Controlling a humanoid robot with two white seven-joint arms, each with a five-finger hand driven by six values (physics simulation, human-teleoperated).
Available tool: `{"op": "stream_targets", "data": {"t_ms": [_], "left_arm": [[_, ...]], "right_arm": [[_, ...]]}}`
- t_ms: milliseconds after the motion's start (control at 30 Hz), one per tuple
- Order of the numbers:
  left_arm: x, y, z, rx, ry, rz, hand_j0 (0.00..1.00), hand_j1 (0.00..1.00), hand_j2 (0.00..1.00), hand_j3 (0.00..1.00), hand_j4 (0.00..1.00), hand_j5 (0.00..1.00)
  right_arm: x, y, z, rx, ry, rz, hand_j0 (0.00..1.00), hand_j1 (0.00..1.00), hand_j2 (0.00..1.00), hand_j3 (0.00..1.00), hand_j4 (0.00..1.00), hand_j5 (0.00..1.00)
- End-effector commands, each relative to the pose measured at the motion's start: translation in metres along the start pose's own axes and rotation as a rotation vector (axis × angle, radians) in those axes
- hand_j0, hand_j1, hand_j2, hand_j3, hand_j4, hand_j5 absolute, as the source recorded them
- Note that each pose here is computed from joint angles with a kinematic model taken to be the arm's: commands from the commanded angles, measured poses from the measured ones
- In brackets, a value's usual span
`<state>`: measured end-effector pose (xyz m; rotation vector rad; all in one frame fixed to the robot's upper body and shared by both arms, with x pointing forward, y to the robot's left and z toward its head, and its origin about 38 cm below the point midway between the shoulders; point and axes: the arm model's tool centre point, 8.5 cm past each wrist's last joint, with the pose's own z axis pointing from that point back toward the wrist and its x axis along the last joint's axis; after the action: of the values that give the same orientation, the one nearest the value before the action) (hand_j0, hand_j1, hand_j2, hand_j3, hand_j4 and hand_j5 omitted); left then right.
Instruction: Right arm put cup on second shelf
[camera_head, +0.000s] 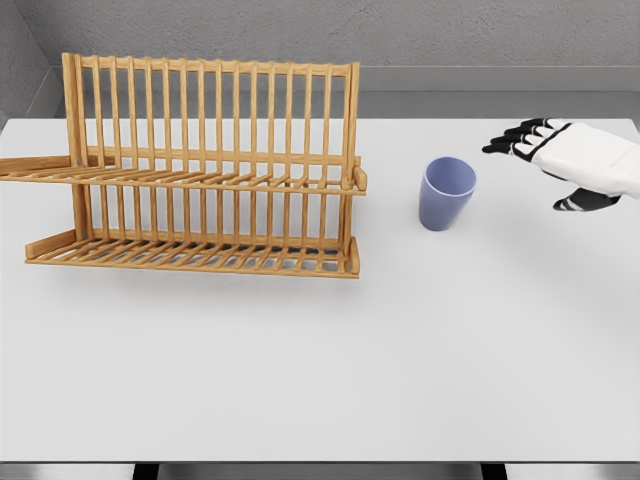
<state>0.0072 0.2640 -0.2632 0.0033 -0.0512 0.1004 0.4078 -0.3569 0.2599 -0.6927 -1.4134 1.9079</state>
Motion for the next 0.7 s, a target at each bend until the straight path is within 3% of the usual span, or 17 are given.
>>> {"op": "stream_targets", "data": {"t_ms": [0, 133, 200, 267, 333, 667], "left_arm": [[0.0, 0.0, 0.0, 0.0, 0.0, 0.0, 1.0, 1.0, 1.0, 1.0, 1.0, 1.0], [0.0, 0.0, 0.0, 0.0, 0.0, 0.0, 1.0, 1.0, 1.0, 1.0, 1.0, 1.0], [0.0, 0.0, 0.0, 0.0, 0.0, 0.0, 1.0, 1.0, 1.0, 1.0, 1.0, 1.0], [0.0, 0.0, 0.0, 0.0, 0.0, 0.0, 1.0, 1.0, 1.0, 1.0, 1.0, 1.0], [0.0, 0.0, 0.0, 0.0, 0.0, 0.0, 1.0, 1.0, 1.0, 1.0, 1.0, 1.0], [0.0, 0.0, 0.0, 0.0, 0.0, 0.0, 1.0, 1.0, 1.0, 1.0, 1.0, 1.0]], "right_arm": [[-0.001, -0.001, 0.001, -0.001, 0.005, -0.002, 1.0, 1.0, 1.0, 1.0, 1.0, 1.0], [-0.011, -0.01, 0.001, -0.034, 0.047, -0.021, 1.0, 1.0, 1.0, 1.0, 1.0, 1.0], [-0.009, -0.024, -0.007, -0.031, 0.039, 0.001, 1.0, 1.0, 1.0, 1.0, 1.0, 1.0], [-0.007, -0.029, -0.03, 0.092, 0.022, -0.002, 1.0, 1.0, 1.0, 1.0, 1.0, 1.0], [-0.004, -0.039, -0.069, 0.134, -0.015, -0.006, 1.0, 1.0, 1.0, 1.0, 1.0, 1.0], [0.018, -0.028, -0.091, 0.188, -0.092, 0.023, 1.0, 1.0, 1.0, 1.0, 1.0, 1.0]]}}
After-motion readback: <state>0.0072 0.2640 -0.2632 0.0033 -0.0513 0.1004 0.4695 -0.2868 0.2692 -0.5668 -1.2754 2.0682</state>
